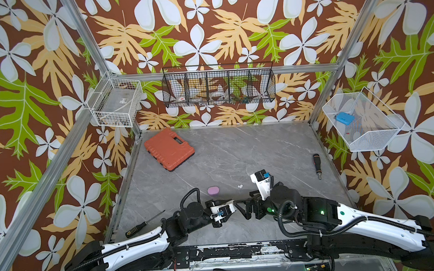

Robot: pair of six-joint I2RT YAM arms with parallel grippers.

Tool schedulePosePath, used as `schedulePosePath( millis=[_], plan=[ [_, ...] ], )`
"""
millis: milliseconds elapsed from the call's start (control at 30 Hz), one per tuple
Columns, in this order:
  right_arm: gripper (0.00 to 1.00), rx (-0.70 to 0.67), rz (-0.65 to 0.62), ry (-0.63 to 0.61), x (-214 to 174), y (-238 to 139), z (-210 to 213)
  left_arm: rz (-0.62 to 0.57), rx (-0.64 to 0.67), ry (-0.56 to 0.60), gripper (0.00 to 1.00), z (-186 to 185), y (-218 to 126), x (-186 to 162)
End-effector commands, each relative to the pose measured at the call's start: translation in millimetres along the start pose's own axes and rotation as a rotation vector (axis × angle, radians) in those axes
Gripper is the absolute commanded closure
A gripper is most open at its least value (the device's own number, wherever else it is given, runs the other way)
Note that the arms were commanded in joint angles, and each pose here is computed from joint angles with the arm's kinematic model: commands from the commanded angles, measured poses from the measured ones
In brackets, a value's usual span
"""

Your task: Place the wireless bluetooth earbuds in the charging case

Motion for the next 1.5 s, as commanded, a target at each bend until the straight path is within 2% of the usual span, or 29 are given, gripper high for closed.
schedulePosePath(
  millis=[0,133,300,433,533,833,1467],
  plan=[
    [0.00,0.026,-0.034,-0.035,5,-11,2,-0.003,-0.018,-0.018,1.00,0,0,2],
    [0.00,0.028,-0.064,-0.039,10,-25,1,0.008,-0.039,-0.035,1.00,1,0,6],
    [0.00,-0.002,-0.126,-0.061,15,-43,-7,-0.012,-0.081,-0.176,1.00,5,-4,18],
    [0.00,-0.003,-0.153,-0.080,12,-51,-17,-0.045,-0.187,-0.268,1.00,0,-10,28],
    [0.00,0.011,-0.177,-0.089,9,-54,-23,-0.045,-0.261,-0.289,1.00,-5,-14,30],
    [0.00,-0.001,-0.179,-0.130,3,-53,-32,-0.076,-0.169,-0.245,1.00,2,-23,31],
    [0.00,0.038,-0.113,-0.260,-2,-33,-21,-0.104,-0.183,-0.334,1.00,-3,-23,27]
  ],
)
Point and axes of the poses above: each gripper's point midway between its finger pads, its own y axis out along the fingers, its own z axis along the line the jaws close on, x = y × z, the point moved 9 cm from there along -y, back along the fingers, and after that the axes turned 11 degrees about y, right-handed, at the moved point
